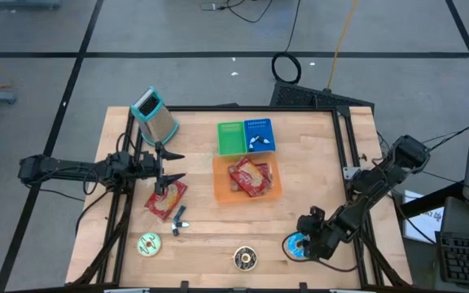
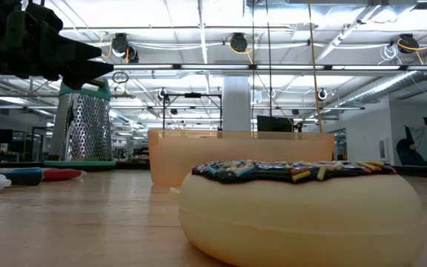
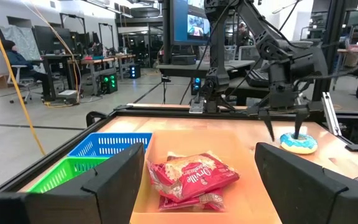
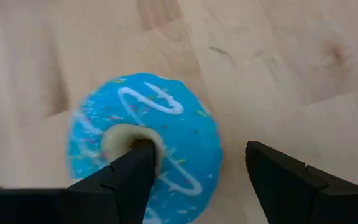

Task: Pick & Place Food Item
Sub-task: Put the blue doughnut into the green bin

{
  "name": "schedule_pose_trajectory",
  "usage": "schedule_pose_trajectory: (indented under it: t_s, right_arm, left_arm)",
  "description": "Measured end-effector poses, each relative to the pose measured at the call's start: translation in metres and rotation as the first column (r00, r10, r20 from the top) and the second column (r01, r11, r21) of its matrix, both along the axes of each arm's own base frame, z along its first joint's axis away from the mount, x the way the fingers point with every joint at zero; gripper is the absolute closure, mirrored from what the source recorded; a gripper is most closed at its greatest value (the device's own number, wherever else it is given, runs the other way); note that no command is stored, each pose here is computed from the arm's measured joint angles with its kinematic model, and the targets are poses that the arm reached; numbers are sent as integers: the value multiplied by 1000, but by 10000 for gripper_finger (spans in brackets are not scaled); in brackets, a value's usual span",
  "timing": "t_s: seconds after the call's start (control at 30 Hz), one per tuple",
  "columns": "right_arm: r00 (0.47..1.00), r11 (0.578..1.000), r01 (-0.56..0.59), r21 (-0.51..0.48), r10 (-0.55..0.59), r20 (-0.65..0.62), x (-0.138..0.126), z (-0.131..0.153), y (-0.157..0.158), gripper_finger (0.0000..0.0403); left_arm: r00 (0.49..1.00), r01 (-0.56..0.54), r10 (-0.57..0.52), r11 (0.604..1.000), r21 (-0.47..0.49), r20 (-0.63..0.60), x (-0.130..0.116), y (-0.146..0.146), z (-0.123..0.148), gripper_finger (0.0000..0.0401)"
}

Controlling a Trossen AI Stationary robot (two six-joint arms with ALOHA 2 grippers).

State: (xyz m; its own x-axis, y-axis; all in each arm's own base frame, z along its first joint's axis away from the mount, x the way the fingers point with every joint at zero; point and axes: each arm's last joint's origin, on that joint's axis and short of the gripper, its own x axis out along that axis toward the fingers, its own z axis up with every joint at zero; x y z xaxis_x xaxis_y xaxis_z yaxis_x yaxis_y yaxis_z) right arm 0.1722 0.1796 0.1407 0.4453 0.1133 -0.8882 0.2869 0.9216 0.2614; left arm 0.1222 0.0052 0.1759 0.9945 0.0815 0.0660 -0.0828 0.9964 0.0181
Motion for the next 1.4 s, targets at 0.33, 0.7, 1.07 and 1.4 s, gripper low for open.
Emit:
schedule_pose_trajectory:
  t_s: [0.33, 0.7, 1.07, 1.4]
  right_arm:
    - [998, 998, -54, -24, 54, -9, 3, -9, -4, 204]
    - [856, 882, -391, -262, 453, 248, 18, 23, -9, 369]
    - [721, 778, -100, -620, 486, 493, 40, 83, -45, 367]
    - [725, 687, 242, -685, 342, 598, 101, 90, -129, 384]
  left_arm:
    - [1000, 0, 0, 1000, 0, 0, 0, 0, 0, 95]
    - [1000, 0, 0, 1000, 0, 0, 0, 0, 0, 95]
    - [996, 0, 0, 1000, 0, 89, -1, 0, 9, 95]
    - [989, 17, 0, 994, -112, 151, -1, 0, 14, 95]
